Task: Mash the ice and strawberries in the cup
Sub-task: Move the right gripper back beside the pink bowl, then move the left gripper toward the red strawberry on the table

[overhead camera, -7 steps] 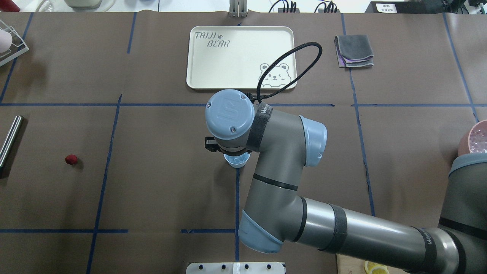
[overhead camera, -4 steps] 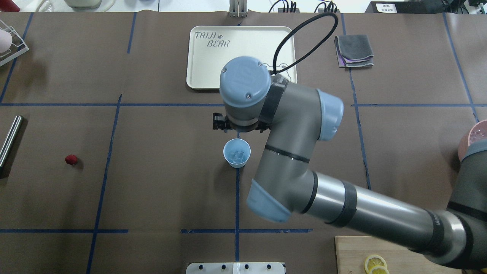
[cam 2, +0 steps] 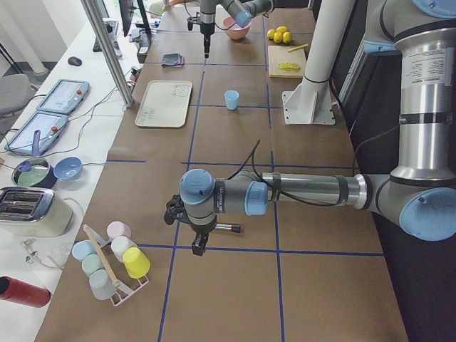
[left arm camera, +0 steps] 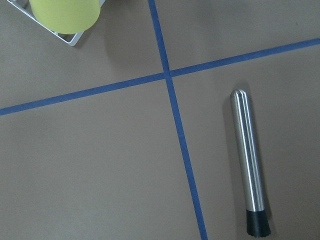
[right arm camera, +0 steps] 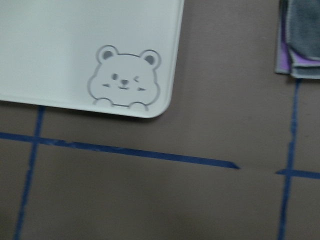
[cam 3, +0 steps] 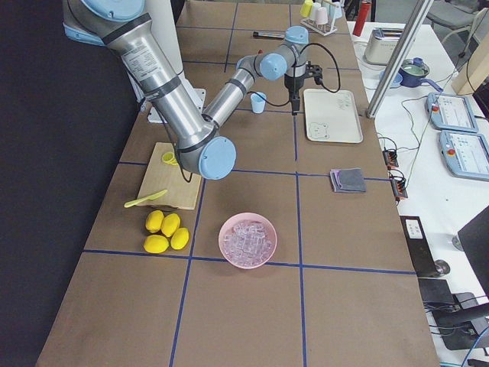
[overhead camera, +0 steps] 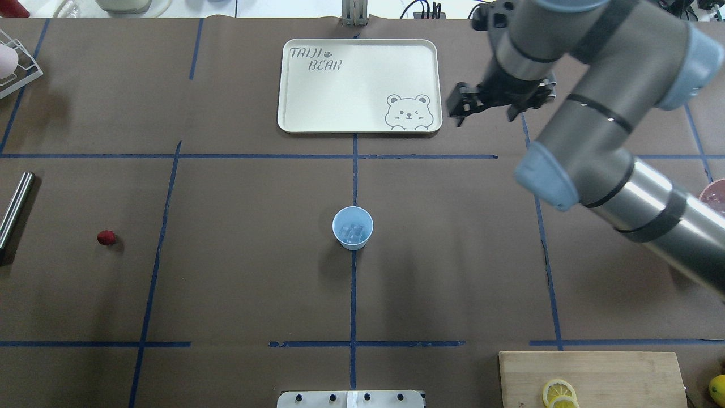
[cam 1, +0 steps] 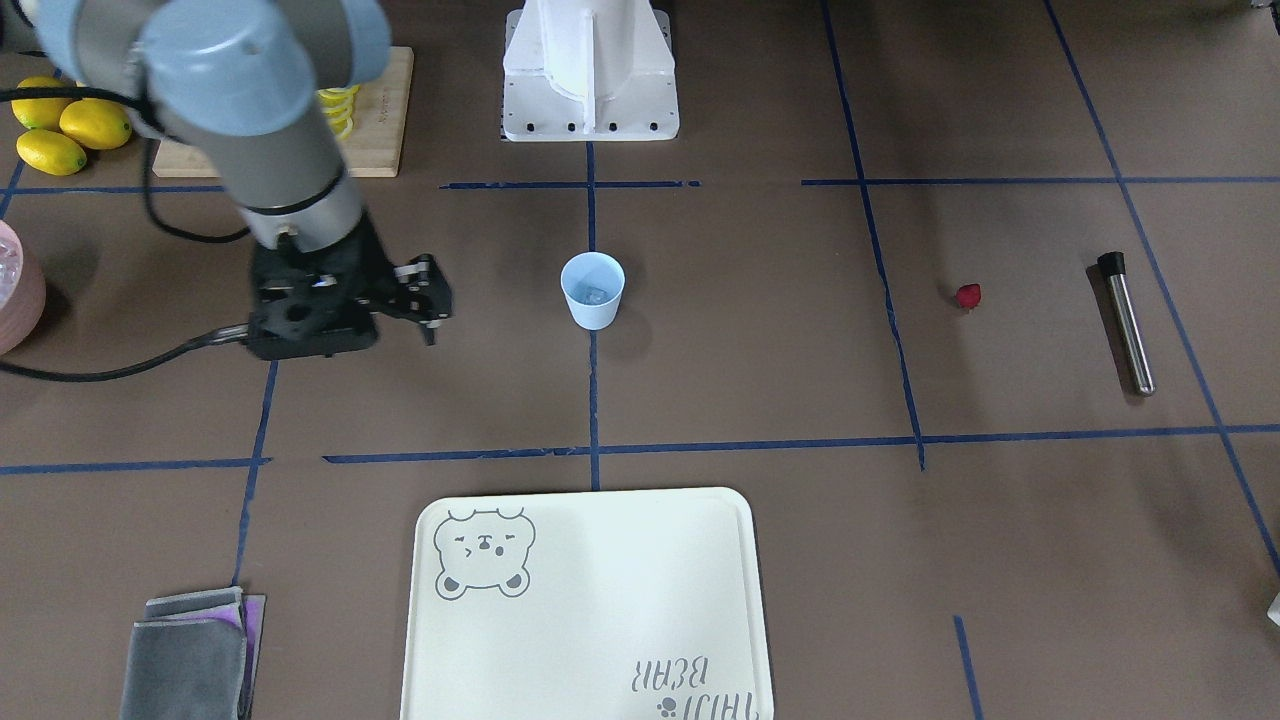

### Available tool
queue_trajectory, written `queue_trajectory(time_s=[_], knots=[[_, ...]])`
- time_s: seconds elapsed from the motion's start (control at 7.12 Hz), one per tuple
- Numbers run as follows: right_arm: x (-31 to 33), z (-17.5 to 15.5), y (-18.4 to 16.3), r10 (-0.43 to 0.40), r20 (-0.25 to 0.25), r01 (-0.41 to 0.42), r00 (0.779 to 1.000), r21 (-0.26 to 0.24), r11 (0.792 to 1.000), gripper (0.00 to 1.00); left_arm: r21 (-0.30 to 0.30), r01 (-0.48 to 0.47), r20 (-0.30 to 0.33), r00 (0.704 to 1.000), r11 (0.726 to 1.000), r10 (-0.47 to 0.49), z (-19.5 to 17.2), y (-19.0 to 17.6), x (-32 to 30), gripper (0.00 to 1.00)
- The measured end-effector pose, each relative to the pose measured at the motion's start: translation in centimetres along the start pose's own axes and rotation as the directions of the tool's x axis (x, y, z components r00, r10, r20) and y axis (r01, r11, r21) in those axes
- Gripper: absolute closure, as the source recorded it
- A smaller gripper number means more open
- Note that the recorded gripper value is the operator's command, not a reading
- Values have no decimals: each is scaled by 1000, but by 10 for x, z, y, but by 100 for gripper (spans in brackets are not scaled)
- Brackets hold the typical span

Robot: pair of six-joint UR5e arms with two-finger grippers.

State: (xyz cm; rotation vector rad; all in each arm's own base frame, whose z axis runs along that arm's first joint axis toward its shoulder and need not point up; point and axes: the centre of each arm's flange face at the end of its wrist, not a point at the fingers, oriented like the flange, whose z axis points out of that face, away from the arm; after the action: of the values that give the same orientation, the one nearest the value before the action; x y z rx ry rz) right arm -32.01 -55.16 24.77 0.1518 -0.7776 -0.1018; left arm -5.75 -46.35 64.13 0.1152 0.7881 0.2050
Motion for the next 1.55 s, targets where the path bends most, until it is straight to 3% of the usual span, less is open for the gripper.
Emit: queue_trajectory(time_s=[0.28, 0.56, 0.7, 0.98, 1.26, 1.55], knots=[[150, -4, 18, -140, -13, 139, 990, -48, 989, 1, 26, -23, 4, 1000, 999, 23, -5, -9, 4, 0], [306, -16, 60, -212, 19, 212, 977, -91, 973, 1, 89, -92, 20, 996, 992, 90, -10, -18, 8, 0], [369, -19, 91, -207, 17, 208, 978, -107, 972, 1, 106, -115, 26, 993, 988, 113, -11, -24, 11, 0], [469, -17, 167, -73, -5, 71, 997, -144, 987, 1, 111, -130, 23, 991, 985, 128, -10, -41, 14, 0], [525, -6, 236, 26, -17, -28, 1000, -151, 988, 1, 124, -78, 15, 997, 989, 76, -14, -55, 19, 0], [538, -2, 254, 40, -21, -43, 999, -134, 990, 1, 140, -38, -7, 999, 989, 39, -14, -77, 65, 0]])
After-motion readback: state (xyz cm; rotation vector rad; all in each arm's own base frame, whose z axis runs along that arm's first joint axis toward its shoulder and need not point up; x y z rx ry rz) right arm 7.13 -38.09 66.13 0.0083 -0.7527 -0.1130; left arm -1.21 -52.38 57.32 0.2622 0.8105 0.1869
